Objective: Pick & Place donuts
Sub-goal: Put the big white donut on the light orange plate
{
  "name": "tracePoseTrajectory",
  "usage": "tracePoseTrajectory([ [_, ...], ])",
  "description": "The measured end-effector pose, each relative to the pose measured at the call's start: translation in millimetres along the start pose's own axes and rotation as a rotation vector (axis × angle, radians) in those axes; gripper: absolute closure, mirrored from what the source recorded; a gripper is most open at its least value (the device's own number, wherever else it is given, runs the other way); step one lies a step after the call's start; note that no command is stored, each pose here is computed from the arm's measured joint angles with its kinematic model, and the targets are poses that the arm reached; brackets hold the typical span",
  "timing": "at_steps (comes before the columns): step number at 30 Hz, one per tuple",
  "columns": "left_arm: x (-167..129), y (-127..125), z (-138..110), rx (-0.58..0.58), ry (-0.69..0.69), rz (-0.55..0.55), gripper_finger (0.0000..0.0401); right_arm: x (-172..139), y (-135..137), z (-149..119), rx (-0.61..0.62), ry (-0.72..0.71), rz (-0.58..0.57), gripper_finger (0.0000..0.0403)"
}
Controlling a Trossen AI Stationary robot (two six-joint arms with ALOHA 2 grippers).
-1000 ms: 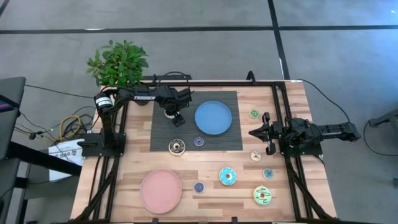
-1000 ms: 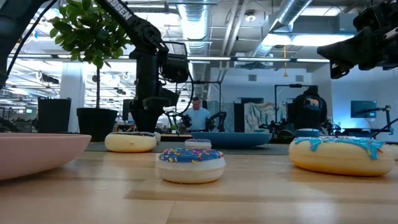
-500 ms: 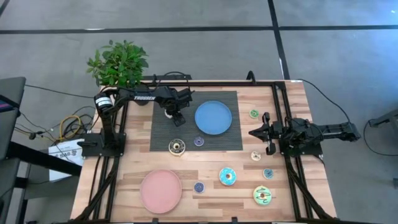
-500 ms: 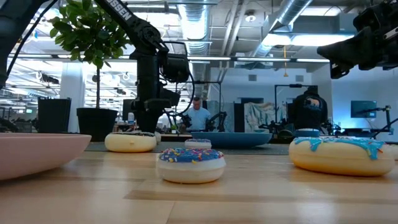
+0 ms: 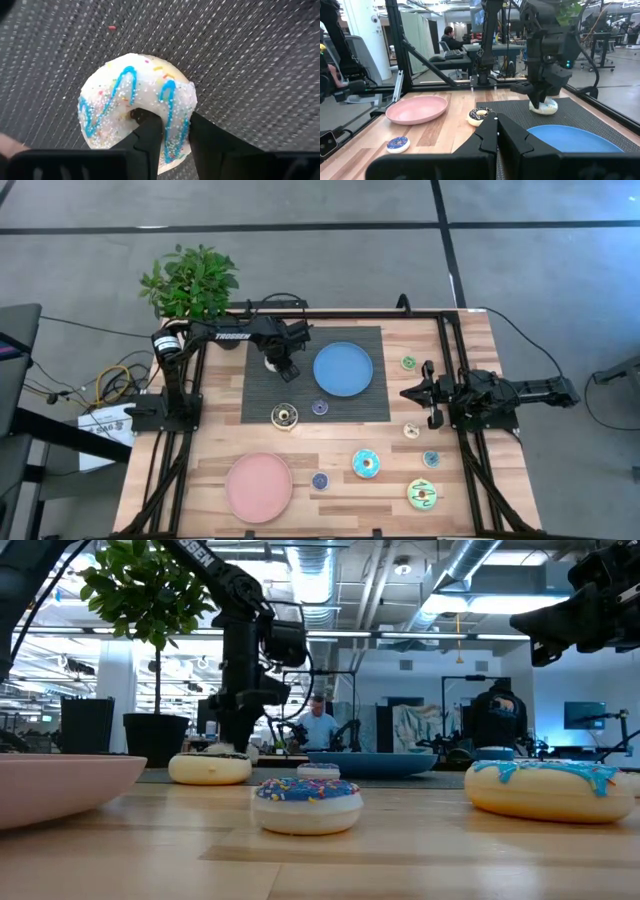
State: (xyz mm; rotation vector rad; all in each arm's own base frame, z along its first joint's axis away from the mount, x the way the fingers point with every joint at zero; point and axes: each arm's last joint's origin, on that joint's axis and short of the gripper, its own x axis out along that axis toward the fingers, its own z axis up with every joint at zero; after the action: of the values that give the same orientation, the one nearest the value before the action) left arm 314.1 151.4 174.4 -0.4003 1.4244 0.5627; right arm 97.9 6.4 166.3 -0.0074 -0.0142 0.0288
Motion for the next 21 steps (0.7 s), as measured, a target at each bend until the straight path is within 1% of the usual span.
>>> tracePoseTrajectory([
  [3, -12.1, -5.6, 3.5, -0.015, 0.007, 0.000, 0.0317, 0.0, 0.0, 0.0, 0.000, 0.000, 0.000, 0.0403],
  [6, -28.7, -18.1, 4.2, -0.024, 0.029, 0.003, 0.0318, 0.0, 0.0, 0.0, 0.000, 0.000, 0.000, 0.0403],
  [9, -46.4, -37.6, -1.9, -0.028, 0.075, 0.024, 0.0318, 0.0, 0.0, 0.0, 0.000, 0.000, 0.000, 0.0403],
  [12, -65.2, -64.3, -12.7, -0.016, 0.109, 0.049, 0.0318, 0.0, 0.0, -0.1, 0.000, 0.000, 0.000, 0.0403],
  [16, -89.2, -110.1, -39.5, 0.020, 0.122, 0.027, 0.0318, 0.0, 0.0, 0.0, 0.000, 0.000, -0.001, 0.0403],
  [21, -121.6, -163.0, -95.1, 0.024, 0.070, -0.036, 0.0318, 0.0, 0.0, 0.0, 0.000, 0.000, 0.000, 0.0403],
])
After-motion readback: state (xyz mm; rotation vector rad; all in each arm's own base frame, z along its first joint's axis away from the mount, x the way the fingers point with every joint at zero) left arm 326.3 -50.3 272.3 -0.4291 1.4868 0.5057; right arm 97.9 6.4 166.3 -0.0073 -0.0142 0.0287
